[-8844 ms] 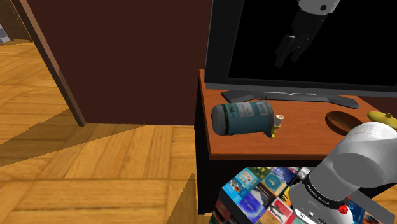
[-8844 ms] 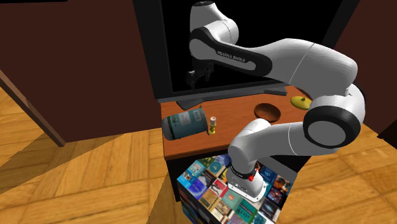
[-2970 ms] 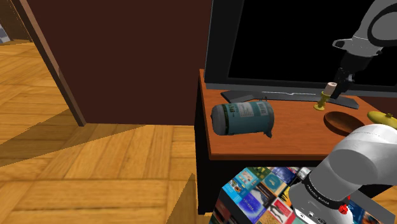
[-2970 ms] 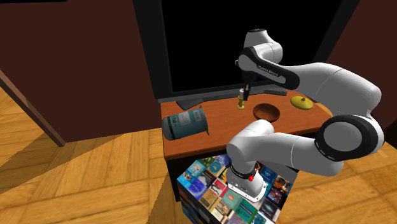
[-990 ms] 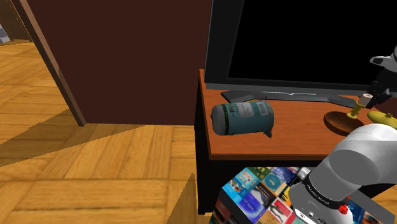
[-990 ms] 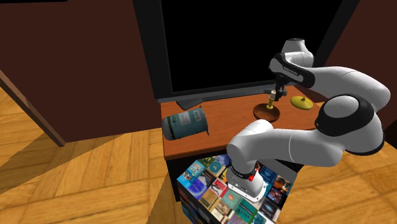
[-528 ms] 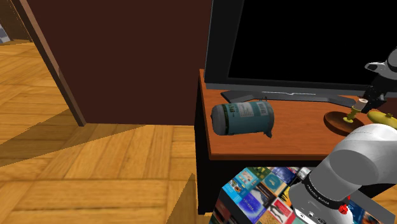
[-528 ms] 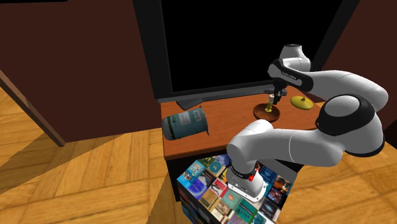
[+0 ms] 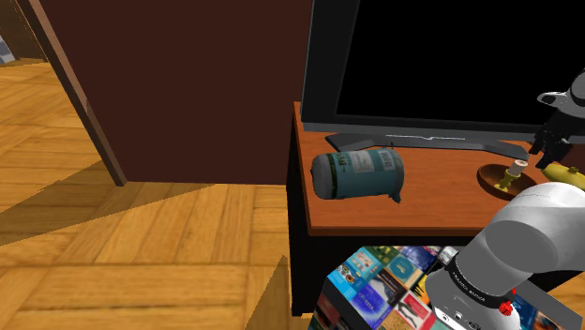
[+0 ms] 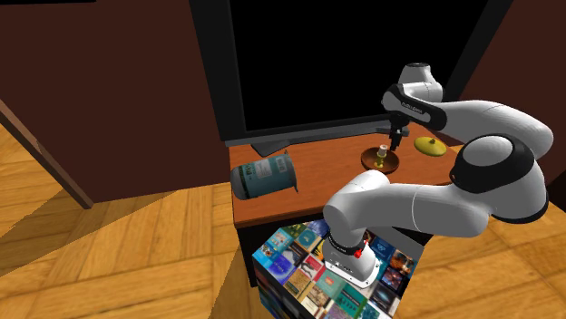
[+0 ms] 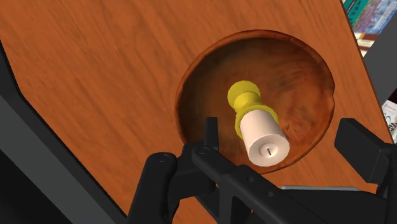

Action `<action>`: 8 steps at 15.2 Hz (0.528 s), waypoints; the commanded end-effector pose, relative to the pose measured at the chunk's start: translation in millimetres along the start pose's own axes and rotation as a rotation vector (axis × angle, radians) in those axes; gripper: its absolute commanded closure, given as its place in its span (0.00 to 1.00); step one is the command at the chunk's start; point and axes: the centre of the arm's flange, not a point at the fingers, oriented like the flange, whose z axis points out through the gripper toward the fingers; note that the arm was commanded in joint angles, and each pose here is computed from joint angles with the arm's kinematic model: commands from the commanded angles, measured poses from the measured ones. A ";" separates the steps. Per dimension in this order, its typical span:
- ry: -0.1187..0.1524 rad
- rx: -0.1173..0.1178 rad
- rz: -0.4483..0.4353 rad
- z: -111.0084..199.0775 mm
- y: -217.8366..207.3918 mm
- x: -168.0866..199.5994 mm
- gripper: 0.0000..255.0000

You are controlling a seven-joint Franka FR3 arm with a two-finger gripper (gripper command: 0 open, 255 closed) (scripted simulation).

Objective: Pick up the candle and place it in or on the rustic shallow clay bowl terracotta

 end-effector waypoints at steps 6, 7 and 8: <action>0.000 0.000 0.000 -39.6 0.0 0.0 0.00; 0.000 0.000 0.000 -50.0 0.0 0.0 0.00; 0.000 0.000 0.000 -50.0 0.0 0.0 0.00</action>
